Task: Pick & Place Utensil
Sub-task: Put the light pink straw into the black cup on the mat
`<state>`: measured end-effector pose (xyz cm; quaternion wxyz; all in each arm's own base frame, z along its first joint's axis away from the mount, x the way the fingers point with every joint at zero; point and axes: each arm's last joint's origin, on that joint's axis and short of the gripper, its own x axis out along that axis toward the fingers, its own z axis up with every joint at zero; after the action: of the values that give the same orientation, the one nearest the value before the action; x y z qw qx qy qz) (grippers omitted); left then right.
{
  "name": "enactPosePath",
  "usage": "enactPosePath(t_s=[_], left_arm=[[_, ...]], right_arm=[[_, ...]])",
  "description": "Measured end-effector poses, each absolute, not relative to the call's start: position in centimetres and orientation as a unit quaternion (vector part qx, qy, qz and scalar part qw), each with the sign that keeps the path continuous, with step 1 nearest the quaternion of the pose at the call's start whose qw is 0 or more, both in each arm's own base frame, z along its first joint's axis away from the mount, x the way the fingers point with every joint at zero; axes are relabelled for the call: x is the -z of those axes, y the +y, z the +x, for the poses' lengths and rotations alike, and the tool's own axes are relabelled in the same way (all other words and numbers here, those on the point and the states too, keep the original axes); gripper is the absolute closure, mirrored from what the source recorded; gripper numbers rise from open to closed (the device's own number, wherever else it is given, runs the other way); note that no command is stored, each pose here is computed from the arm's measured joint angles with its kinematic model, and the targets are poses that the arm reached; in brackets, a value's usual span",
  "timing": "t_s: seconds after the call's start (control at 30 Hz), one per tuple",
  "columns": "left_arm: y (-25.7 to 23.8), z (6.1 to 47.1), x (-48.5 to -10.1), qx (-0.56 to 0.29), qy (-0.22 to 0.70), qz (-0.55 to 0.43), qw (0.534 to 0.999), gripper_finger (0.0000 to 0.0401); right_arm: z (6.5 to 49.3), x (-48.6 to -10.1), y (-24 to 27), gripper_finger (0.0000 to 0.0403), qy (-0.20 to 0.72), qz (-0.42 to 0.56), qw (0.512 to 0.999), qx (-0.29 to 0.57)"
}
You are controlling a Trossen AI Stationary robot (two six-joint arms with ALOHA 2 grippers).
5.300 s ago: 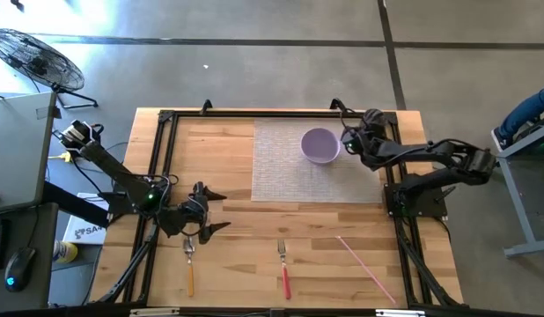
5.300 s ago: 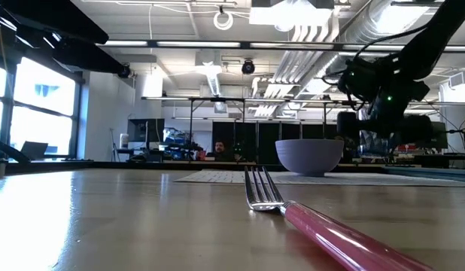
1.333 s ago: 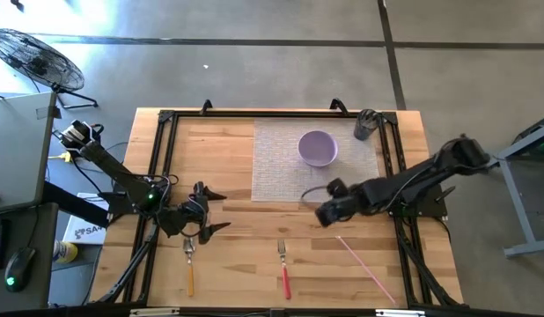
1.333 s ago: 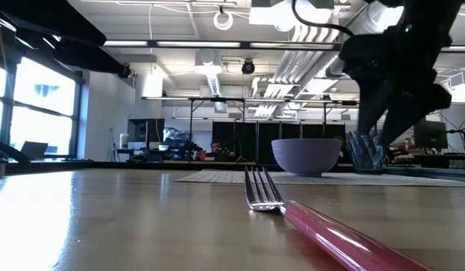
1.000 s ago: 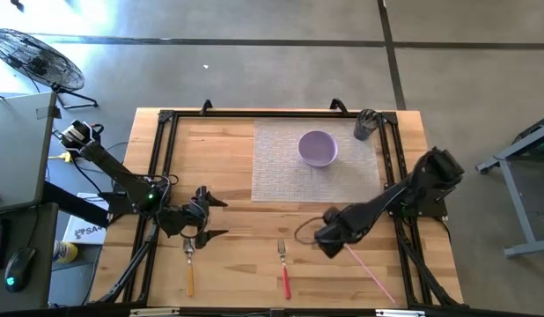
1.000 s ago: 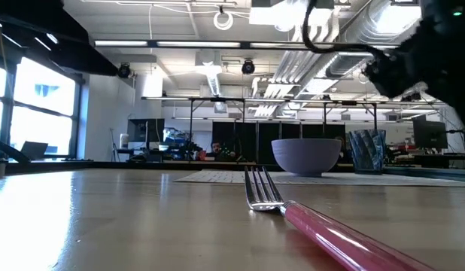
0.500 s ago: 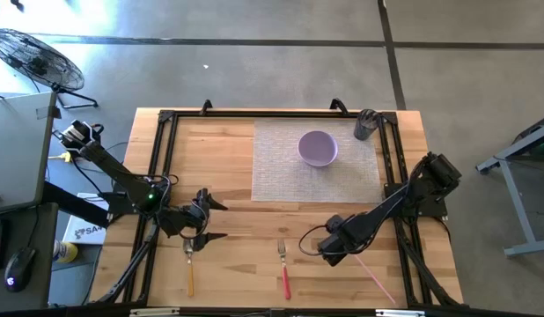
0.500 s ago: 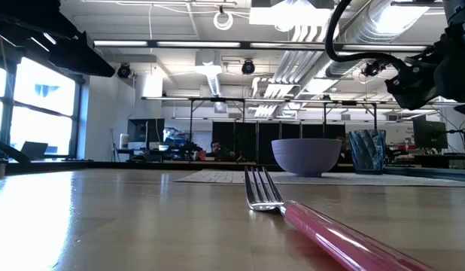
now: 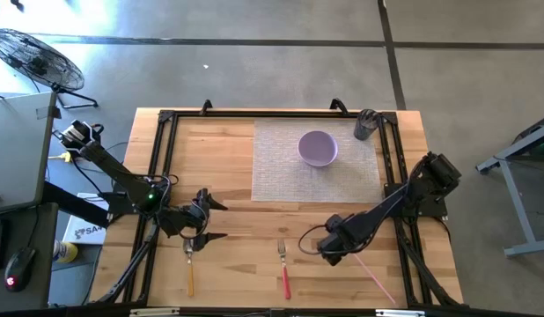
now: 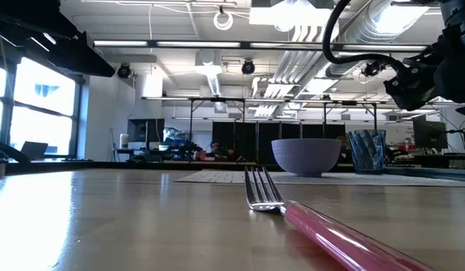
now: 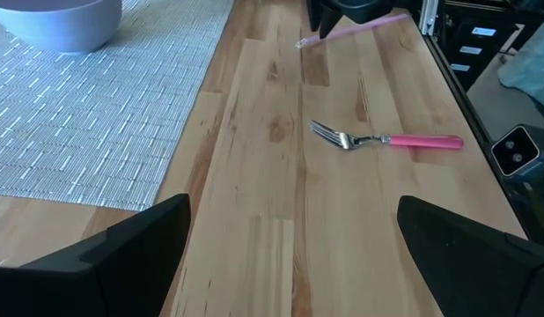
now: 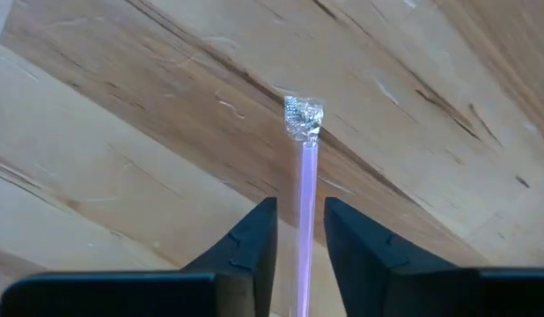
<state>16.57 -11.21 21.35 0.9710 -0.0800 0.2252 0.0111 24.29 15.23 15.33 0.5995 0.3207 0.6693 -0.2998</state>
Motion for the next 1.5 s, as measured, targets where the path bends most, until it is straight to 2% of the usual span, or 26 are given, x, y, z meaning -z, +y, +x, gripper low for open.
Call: enactPosePath(t_s=[0.23,0.43,0.83,0.93,1.07,1.23,1.5], left_arm=[[-11.2,16.6,-21.3,-0.011,0.225,-0.08,0.971,0.0003],[-11.2,16.6,-21.4,-0.011,0.224,-0.081,0.971,0.0003],[-11.2,16.6,-21.4,-0.011,0.224,-0.081,0.971,0.0003],[-11.2,16.6,-21.4,-0.011,0.224,-0.081,0.971,0.0003],[-11.2,16.6,-21.4,-0.011,0.224,-0.081,0.971,0.0003],[-11.2,16.6,-21.4,-0.011,0.224,-0.081,0.971,0.0003],[-11.2,16.6,-21.4,-0.011,0.224,-0.081,0.971,0.0003]], right_arm=[[23.1,-13.2,14.8,0.0319,0.691,0.344,0.569,0.284],[22.5,-12.2,14.4,0.0311,0.69,0.352,0.567,0.281],[22.5,-12.4,14.2,0.0397,0.677,0.34,0.587,0.284],[22.5,-13.7,13.9,0.0398,0.652,0.328,0.622,0.283],[22.6,-16.9,13.0,0.0398,0.573,0.294,0.711,0.282],[21.8,-20.4,11.0,0.0399,0.481,0.26,0.786,0.288],[19.7,-26.4,6.3,0.0401,0.327,0.202,0.867,0.316]])
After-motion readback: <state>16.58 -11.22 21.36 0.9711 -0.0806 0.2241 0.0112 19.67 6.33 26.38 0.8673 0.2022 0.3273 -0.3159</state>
